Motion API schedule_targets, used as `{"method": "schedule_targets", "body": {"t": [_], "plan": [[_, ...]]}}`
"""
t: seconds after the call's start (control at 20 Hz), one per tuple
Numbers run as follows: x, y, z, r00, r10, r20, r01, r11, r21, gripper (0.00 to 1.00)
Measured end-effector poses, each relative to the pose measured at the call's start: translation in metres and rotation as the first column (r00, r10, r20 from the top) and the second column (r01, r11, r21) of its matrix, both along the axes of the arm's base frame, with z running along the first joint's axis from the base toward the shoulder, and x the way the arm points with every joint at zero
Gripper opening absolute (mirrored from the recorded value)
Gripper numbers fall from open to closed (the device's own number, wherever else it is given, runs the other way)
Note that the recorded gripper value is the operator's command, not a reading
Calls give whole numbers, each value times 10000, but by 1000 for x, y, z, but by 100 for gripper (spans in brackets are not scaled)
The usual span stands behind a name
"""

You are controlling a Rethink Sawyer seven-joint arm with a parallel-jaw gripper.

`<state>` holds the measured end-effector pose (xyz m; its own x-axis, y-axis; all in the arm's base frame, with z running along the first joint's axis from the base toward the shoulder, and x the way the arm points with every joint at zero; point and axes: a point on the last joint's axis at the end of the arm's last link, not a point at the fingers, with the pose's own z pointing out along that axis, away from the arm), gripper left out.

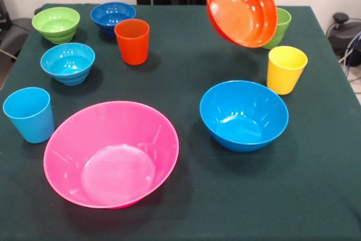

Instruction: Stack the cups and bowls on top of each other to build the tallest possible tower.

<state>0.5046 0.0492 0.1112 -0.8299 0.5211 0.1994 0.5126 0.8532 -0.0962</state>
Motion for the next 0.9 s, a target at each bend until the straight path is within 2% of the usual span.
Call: {"method": "schedule_targets", "body": {"t": [0.2,0.35,0.5,0.7,0.9], "plan": [[9,-2,15,9999,-47,-131,48,10000,52,0],[22,-4,27,9999,-106,46,106,9999,47,0],[25,-4,31,9998,-126,159,126,9999,24,0],[25,6,36,9997,-59,229,61,10000,-70,0],[22,28,37,9996,131,243,-128,9998,-125,0]]}}
